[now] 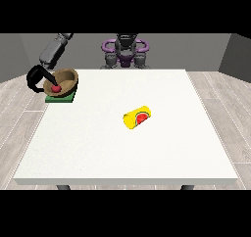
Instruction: Pick the cup and pour the ball into the bowl, then pick the bowl and place it on the pad
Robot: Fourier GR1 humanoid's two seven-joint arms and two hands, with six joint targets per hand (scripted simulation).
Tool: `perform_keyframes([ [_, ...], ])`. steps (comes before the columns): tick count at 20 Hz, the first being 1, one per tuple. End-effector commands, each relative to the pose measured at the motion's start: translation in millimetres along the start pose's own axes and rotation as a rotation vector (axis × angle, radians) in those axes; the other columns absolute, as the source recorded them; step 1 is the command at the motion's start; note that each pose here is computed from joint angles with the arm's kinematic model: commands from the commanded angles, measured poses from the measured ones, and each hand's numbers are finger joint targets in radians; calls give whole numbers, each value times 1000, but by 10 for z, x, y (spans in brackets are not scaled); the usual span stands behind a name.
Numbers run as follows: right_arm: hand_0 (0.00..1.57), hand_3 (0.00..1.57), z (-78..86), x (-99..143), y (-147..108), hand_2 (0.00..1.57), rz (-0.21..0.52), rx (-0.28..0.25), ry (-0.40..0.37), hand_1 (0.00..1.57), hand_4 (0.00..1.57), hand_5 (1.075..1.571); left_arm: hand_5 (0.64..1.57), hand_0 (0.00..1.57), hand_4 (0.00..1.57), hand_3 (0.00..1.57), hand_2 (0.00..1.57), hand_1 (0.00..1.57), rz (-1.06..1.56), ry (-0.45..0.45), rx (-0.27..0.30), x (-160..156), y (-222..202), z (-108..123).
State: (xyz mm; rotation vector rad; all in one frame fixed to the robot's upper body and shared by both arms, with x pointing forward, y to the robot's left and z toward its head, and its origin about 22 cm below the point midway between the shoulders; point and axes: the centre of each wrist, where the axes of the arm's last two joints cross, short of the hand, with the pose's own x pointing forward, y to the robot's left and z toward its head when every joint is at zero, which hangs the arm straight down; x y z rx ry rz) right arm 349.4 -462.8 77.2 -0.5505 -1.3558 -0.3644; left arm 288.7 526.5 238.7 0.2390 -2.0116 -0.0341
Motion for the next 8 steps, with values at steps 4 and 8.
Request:
perform_keyframes([
  [4,0,0,49,-265,171,0,95,47,78,0,0,1407,1569,0,1190,0,0,0,20,53,-46,-283,-560,-30],
  [8,0,0,-68,376,-1,0,140,84,78,0,200,1375,1569,0,1190,0,0,0,8,174,-19,-478,-428,70],
])
